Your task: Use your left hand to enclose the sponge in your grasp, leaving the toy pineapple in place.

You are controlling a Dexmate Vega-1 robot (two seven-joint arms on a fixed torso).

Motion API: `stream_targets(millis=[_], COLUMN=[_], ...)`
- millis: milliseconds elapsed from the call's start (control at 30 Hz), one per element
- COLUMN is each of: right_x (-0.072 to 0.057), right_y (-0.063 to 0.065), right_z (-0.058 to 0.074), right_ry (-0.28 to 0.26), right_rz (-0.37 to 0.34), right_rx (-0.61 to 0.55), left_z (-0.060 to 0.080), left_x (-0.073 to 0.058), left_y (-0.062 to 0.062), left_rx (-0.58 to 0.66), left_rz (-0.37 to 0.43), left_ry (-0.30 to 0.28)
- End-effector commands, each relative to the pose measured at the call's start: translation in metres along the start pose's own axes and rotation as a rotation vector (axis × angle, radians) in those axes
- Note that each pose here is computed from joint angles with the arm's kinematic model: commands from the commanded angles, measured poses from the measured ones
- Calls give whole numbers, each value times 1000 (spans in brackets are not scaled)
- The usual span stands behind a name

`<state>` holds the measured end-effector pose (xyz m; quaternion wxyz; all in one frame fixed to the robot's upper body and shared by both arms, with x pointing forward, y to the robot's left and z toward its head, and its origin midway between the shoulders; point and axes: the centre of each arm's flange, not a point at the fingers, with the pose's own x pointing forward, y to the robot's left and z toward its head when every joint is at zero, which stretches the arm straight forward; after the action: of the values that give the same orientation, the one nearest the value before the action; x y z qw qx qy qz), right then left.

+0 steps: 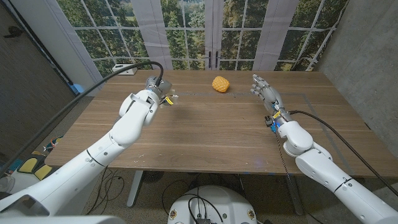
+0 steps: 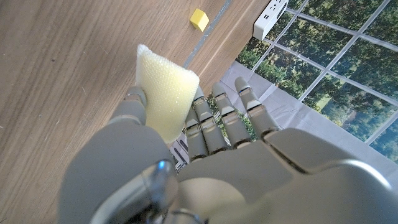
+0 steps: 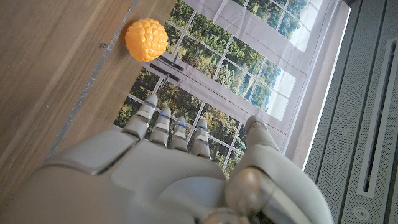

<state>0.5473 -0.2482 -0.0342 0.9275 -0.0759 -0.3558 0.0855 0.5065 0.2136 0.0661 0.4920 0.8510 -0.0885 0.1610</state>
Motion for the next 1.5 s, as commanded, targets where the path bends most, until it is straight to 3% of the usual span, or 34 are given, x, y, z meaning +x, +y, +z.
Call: stream_targets(millis=[33,567,933,1300,1500], right_x=[9,14,21,25,28], right_y=[2,2,6,13,14], right_z=[8,6,7,13,15], right_ry=[-14,-7,-1,-6,-11], right_rz=[19,31,60,91,98], right_rx=[-17,-23,-41,-64,-67], left_z=[-21,-39,-52,-50,-56], left_x=[19,42,67,85,94], left_y=[-8,-6,-3,0,-2], left_rx=[-28,-10,-20,12,21], left_rz=[-56,-86,-123,-145,-180], left_ry=[69,133,173,188,212])
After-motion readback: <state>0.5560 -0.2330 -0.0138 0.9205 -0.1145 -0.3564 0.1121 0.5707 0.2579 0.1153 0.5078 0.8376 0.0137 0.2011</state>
